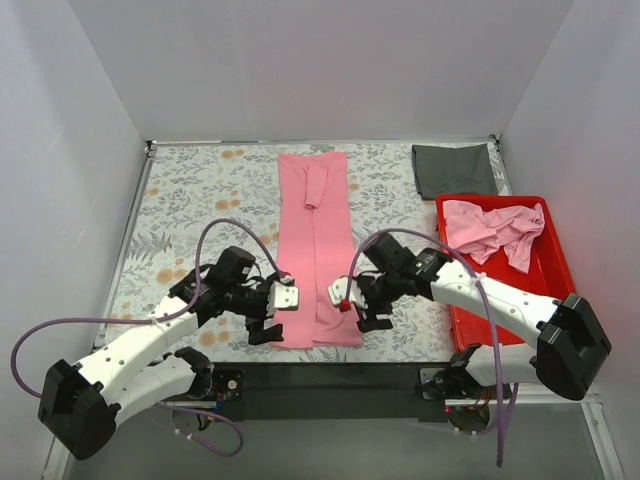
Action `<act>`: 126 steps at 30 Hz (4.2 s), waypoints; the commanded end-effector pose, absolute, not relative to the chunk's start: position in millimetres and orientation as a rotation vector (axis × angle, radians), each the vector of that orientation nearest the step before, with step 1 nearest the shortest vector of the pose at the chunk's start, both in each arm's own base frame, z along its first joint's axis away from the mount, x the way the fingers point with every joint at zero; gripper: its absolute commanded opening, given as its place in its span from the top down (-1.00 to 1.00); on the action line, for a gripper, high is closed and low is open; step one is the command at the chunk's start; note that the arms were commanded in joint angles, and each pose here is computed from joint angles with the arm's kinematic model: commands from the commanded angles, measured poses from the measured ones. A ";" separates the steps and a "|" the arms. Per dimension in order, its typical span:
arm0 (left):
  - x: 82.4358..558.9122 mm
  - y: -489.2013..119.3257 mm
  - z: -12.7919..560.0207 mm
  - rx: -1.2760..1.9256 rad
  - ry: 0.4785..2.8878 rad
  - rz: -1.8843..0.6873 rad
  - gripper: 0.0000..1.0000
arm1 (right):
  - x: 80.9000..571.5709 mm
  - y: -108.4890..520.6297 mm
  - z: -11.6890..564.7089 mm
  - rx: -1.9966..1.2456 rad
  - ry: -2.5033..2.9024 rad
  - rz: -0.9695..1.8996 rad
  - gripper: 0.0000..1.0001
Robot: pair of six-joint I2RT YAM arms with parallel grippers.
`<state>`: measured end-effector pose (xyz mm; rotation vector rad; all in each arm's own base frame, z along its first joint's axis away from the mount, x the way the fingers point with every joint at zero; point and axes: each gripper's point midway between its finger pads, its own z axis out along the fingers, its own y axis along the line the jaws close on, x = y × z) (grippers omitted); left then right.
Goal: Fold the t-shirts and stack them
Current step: Fold the tshirt
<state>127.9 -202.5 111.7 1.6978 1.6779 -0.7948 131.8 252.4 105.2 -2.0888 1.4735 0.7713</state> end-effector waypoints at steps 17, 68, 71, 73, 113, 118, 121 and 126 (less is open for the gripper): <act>103.1 -190.0 40.9 1.922 1.468 -0.687 0.05 | 95.6 282.0 41.9 -2.151 1.298 0.587 0.00; 149.9 -217.2 94.9 1.740 1.408 -0.556 1.00 | 160.3 289.7 93.0 -1.932 1.282 0.439 0.97; 173.7 -214.4 102.5 1.704 1.389 -0.498 1.00 | 198.9 289.0 110.0 -1.872 1.289 0.399 0.97; 193.7 -213.9 111.5 1.678 1.360 -0.457 1.00 | 211.6 291.7 116.1 -1.889 1.231 0.370 0.97; 466.8 -193.2 92.3 1.500 1.380 -0.187 1.00 | 462.9 305.1 95.3 -1.789 1.168 0.115 0.97; 473.2 -191.8 82.3 1.510 1.392 -0.176 1.00 | 469.7 304.6 91.6 -1.788 1.170 0.101 0.97; 477.9 -190.1 78.8 1.506 1.408 -0.163 0.88 | 474.0 303.0 89.3 -1.783 1.184 0.086 0.65; 494.8 -183.4 101.2 1.405 1.450 -0.140 0.37 | 478.8 299.4 103.4 -1.750 1.197 0.048 0.23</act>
